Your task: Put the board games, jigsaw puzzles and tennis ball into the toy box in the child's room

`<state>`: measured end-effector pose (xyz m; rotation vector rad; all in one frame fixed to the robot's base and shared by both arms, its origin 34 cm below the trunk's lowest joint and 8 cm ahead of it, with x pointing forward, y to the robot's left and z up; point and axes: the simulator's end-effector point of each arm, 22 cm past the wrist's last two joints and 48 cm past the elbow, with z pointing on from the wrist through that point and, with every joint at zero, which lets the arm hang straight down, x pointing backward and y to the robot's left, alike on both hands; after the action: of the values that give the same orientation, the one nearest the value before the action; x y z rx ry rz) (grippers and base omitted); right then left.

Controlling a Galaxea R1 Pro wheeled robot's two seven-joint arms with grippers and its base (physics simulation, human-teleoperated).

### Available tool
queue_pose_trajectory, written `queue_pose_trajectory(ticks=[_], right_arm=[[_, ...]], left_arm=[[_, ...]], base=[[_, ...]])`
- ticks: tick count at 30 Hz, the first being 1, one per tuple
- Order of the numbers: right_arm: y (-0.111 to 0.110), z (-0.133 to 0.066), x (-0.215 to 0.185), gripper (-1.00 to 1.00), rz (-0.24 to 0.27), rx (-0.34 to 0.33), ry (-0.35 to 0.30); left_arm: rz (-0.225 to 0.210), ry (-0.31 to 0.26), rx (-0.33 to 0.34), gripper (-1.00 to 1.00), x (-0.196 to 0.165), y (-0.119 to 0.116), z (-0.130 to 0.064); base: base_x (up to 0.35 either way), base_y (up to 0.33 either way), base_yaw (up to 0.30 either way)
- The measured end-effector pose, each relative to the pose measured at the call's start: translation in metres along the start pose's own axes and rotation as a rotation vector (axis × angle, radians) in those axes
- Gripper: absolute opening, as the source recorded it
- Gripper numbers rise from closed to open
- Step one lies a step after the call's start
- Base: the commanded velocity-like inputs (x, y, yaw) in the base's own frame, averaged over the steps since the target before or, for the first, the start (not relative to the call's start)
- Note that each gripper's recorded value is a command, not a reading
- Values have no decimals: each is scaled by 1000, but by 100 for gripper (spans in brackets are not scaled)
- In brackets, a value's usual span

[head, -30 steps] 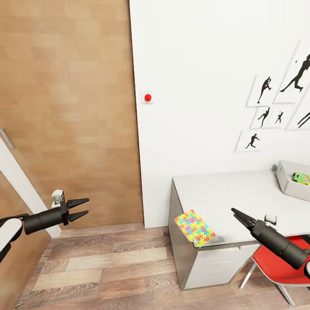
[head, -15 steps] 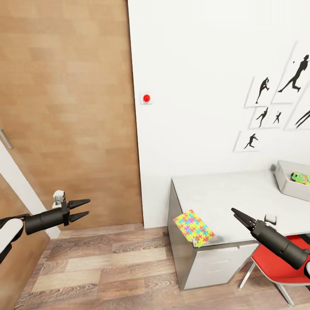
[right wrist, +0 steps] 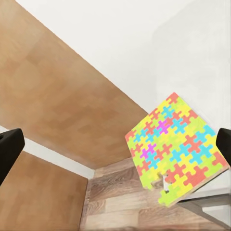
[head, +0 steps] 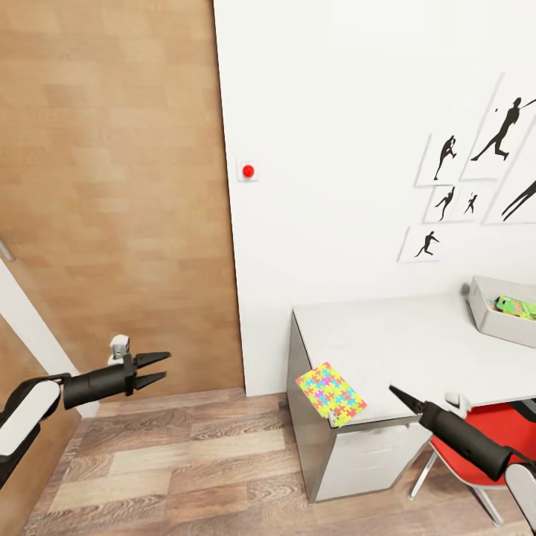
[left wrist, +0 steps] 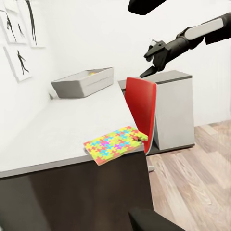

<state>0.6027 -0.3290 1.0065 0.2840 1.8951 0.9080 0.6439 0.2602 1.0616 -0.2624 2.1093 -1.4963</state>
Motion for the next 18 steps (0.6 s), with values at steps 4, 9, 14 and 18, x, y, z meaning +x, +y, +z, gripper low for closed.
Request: queue_pose_trajectory(ticks=[4, 9, 14, 18], right_arm=[[-1, 1, 2, 100, 5, 0, 3], [3, 1, 1, 100, -2, -8, 2], [4, 2, 1, 100, -3, -10, 3], [4, 2, 1, 100, -3, -10, 3]], left_arm=[[8, 17, -18, 100, 7, 4, 6], [11, 19, -21, 100, 8, 5, 8], [11, 18, -21, 100, 7, 5, 8], [11, 20, -23, 100, 8, 6, 8]], base=[[0, 0, 0], [0, 0, 0], [0, 0, 0], [0, 0, 0]])
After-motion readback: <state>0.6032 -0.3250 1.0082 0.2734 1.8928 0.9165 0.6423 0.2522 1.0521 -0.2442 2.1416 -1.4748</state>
